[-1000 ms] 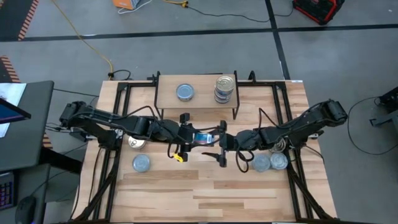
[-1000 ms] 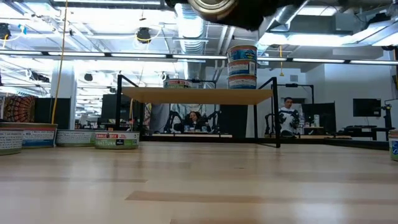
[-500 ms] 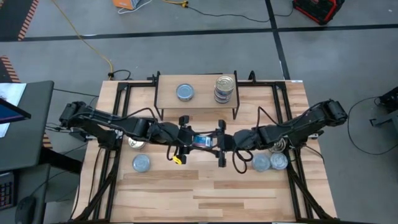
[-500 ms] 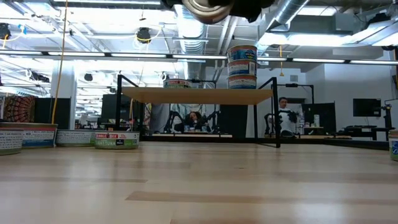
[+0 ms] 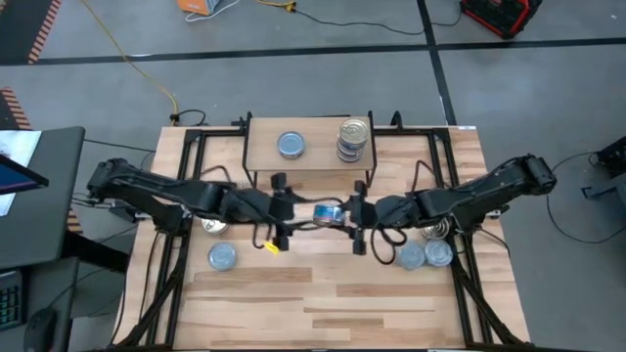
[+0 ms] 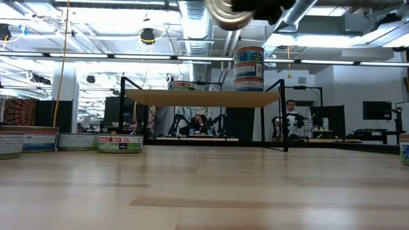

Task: Stack canned seafood by type on shelf
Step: Stack the pink and blue tuna can on top of the pink and blue tuna can on the shelf

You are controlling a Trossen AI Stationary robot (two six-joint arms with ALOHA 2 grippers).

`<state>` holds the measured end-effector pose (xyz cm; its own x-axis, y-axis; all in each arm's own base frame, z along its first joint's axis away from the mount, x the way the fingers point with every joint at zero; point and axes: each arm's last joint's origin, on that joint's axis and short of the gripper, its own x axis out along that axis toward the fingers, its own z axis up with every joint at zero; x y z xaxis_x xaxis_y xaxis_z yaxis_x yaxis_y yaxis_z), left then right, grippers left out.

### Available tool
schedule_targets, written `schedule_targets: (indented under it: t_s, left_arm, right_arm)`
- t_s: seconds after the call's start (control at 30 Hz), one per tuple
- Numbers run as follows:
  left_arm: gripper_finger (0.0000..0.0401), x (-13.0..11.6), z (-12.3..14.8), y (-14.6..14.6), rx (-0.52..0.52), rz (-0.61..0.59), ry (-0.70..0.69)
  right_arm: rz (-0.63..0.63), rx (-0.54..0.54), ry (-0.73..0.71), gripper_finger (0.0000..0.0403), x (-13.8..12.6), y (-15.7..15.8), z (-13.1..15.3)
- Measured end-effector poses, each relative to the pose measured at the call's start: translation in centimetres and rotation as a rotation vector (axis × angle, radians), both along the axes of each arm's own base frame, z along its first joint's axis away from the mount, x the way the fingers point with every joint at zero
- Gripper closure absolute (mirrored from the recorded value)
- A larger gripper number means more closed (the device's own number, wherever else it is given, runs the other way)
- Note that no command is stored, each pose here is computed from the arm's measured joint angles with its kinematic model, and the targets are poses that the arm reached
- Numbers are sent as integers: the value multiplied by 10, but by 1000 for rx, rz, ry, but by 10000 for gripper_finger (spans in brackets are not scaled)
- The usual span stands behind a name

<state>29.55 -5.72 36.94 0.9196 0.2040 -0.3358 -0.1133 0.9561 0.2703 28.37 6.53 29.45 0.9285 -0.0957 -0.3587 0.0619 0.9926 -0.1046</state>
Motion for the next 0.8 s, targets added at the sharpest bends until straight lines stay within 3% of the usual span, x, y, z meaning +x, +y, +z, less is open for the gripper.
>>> schedule_targets:
  t_s: [0.1, 0.2, 0.47, 0.63, 0.8]
  left_arm:
    - [156, -13, 17, 1, 18, 25, -65]
    - [151, -21, 15, 3, 43, 22, -58]
    - [150, -17, -49, 3, 206, -10, -6]
    - [150, -22, -67, 13, 350, 13, -7]
    - [150, -31, -63, 33, 394, 0, -100]
  right_arm:
    - [-20, 2, 40, 195, -13, -9, 6]
    - [-85, 32, 17, 192, -24, -26, 18]
    - [-378, 141, -98, 193, -50, -92, 41]
    - [-428, 336, -145, 191, -65, -132, 53]
    - [-429, 525, -154, 191, -69, -162, 64]
